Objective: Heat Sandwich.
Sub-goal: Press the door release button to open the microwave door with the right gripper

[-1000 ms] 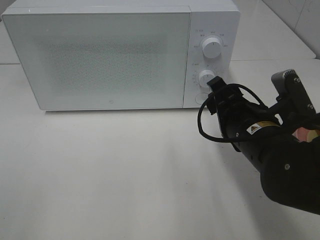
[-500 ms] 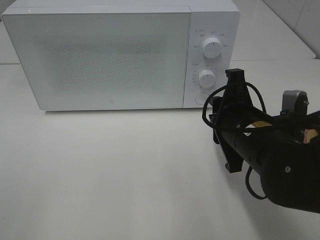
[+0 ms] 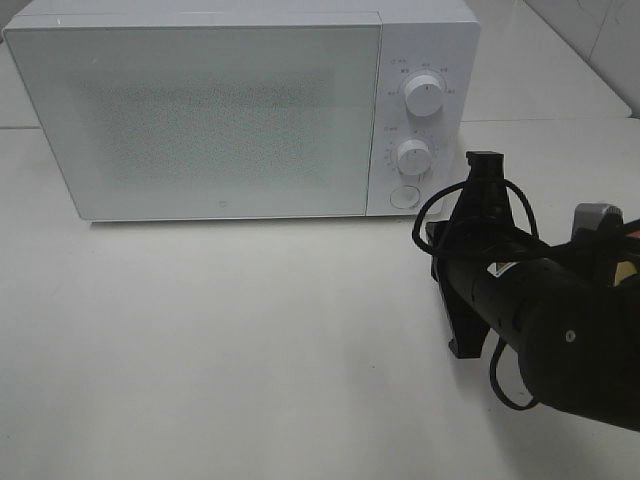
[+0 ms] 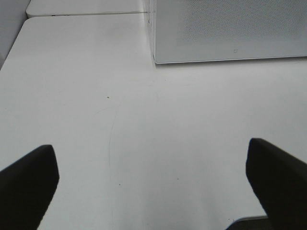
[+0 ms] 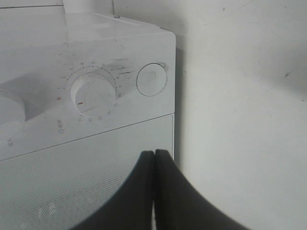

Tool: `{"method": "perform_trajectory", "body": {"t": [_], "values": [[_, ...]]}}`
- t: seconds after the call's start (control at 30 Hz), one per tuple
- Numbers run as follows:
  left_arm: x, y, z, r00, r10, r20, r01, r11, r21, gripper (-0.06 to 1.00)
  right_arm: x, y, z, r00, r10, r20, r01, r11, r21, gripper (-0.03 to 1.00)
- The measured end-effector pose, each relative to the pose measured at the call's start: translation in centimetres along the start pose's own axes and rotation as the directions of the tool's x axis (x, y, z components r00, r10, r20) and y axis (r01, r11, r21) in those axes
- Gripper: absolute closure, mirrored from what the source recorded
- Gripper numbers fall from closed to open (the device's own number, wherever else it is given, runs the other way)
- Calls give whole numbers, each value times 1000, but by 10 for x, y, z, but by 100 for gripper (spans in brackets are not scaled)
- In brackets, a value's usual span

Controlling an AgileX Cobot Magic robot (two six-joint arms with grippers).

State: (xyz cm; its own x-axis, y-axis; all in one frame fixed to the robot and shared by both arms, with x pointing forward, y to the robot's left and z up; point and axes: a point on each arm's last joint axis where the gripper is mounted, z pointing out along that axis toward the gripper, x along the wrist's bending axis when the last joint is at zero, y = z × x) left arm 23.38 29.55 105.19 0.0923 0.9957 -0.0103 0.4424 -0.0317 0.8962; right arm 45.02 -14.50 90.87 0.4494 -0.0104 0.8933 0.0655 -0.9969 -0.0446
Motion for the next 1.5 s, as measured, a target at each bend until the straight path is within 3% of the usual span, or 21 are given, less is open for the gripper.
{"method": "perform_trajectory", "body": {"t": [0.2, 0.6, 1.5], "values": [[0, 0, 0, 1000, 0, 0, 0, 1000, 0, -4, -4, 6, 12, 999, 25, 29, -24, 999, -33, 95], [0, 0, 0, 1000, 0, 0, 0, 1000, 0, -4, 9, -2, 57, 998, 20, 62, -21, 1000, 13, 95], [0, 0, 0, 1000, 0, 0, 0, 1000, 0, -4, 9, 1, 119, 997, 10, 80, -9, 1000, -12, 95]]}}
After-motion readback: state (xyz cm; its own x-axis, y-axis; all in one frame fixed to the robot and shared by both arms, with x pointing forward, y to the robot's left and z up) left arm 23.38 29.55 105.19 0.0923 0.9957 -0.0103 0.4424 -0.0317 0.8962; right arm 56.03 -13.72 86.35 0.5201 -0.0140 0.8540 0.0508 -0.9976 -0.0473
